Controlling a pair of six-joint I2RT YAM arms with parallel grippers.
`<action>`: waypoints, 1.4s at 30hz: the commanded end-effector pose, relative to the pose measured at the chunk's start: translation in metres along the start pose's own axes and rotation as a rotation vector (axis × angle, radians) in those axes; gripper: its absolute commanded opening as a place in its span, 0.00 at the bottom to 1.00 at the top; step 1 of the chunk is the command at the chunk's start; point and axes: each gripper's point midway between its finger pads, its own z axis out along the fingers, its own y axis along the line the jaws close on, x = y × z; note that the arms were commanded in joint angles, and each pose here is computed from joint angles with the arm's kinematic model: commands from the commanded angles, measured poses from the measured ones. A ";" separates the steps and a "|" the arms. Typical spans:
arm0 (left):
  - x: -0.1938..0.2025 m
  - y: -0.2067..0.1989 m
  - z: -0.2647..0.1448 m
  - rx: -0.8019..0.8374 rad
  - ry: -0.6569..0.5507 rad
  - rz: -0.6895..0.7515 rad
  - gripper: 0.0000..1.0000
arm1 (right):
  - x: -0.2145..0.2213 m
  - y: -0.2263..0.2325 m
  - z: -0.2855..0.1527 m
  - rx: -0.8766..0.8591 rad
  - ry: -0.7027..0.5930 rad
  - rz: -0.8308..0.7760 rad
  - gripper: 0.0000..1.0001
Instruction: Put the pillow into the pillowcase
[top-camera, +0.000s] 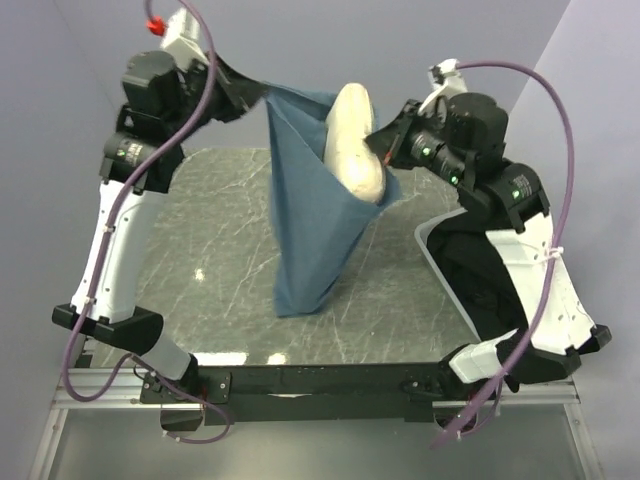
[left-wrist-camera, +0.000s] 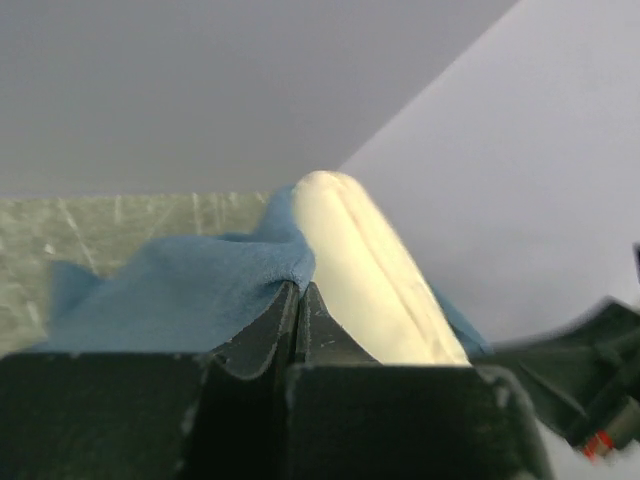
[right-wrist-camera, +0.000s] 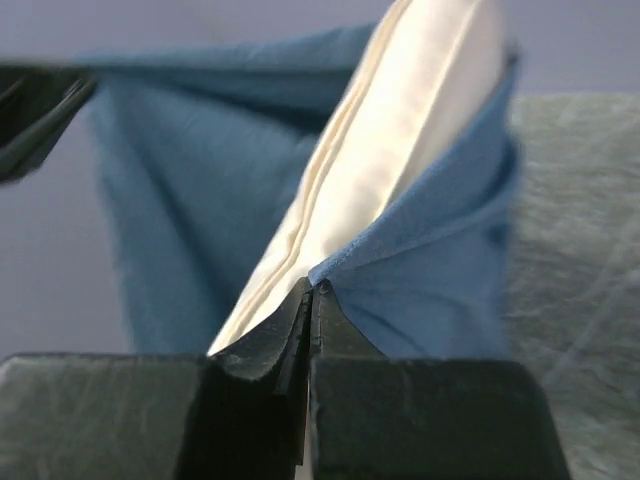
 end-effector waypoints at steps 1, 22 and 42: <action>-0.106 0.022 -0.051 -0.061 -0.303 0.019 0.01 | 0.012 0.111 -0.045 -0.322 -0.031 -0.052 0.00; -0.110 -0.029 -0.051 0.095 -0.324 0.071 0.01 | -0.029 0.072 -0.057 -0.273 -0.112 -0.034 0.00; -0.087 -0.055 -0.027 0.261 -0.254 0.040 0.01 | -0.077 0.040 -0.083 -0.120 -0.259 -0.040 0.00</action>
